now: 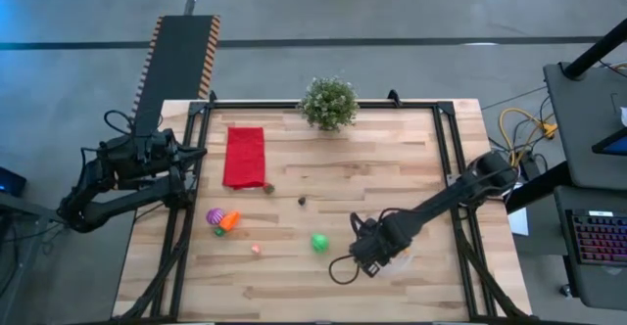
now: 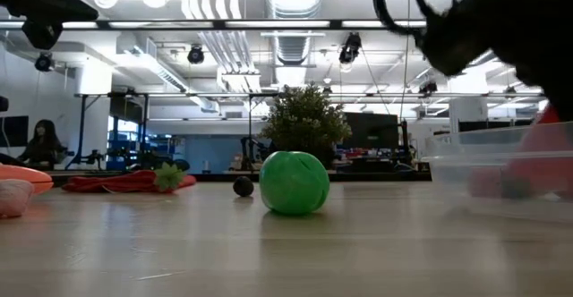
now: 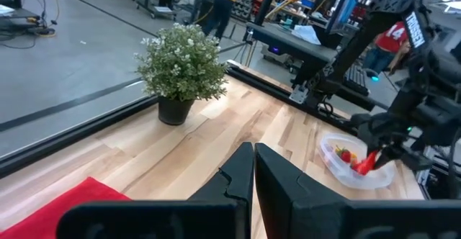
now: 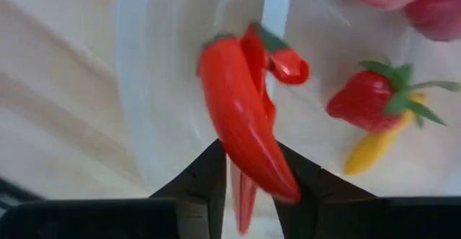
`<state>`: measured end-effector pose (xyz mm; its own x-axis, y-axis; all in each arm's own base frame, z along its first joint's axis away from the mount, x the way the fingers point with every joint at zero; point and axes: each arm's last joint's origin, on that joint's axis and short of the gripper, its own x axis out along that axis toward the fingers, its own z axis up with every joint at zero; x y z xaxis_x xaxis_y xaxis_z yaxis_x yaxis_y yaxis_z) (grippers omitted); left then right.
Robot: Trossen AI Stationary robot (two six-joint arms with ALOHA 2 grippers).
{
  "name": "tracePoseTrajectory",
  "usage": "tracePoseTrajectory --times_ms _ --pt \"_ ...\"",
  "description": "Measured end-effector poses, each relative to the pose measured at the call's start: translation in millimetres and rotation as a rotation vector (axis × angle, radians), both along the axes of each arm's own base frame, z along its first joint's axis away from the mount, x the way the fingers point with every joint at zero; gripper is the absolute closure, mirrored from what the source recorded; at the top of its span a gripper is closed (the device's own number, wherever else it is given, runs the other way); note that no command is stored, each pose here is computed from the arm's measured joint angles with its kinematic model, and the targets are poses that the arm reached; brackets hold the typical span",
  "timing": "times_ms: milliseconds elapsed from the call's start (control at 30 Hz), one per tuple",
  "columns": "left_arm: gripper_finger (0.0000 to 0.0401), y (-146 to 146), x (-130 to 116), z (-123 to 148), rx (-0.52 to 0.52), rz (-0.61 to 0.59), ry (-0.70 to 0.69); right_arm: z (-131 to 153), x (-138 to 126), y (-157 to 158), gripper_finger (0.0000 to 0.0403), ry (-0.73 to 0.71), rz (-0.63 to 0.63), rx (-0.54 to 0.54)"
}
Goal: Pick and placing Produce into tupperware
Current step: Put the red bell pepper into the transparent bin, then put the blackberry into the transparent bin
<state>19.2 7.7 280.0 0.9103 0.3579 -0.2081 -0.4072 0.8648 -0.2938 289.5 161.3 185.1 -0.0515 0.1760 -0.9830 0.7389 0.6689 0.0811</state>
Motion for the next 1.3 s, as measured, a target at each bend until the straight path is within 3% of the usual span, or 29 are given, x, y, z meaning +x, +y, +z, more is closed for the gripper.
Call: tracePoseTrajectory --times_ms 167,400,533,667,767,1033,1300 --pt "0.0401 -0.1 0.1 0.2 -0.024 0.0 -0.011 -16.9 -10.4 -5.1 0.0296 0.063 -0.08 -0.03" --pt "0.0401 -0.2 0.2 0.5 -0.026 -0.004 -0.016 -15.4 -18.7 -9.8 0.0267 0.077 -0.116 -0.037" --pt "0.0401 -0.2 0.3 0.9 -0.025 -0.004 -0.02 5.0 -17.9 -10.5 0.0243 0.048 -0.144 -0.058" --pt "0.0401 -0.2 0.3 0.9 -0.025 -0.005 -0.02 33.3 -10.6 -17.8 0.0214 -0.086 -0.183 -0.112" --pt "0.0401 -0.2 0.3 0.9 -0.025 -0.004 -0.02 50.3 4.5 -38.3 0.0197 -0.185 -0.228 -0.172" --pt "0.0401 0.1 1.2 3.7 -0.034 -0.001 -0.052 67.4 79.1 -114.9 0.0192 -0.475 -0.154 -0.178" --pt "0.0401 0.2 1.2 3.5 -0.062 0.006 -0.061 30.5 132.7 -154.8 0.0193 -0.433 -0.069 -0.114"
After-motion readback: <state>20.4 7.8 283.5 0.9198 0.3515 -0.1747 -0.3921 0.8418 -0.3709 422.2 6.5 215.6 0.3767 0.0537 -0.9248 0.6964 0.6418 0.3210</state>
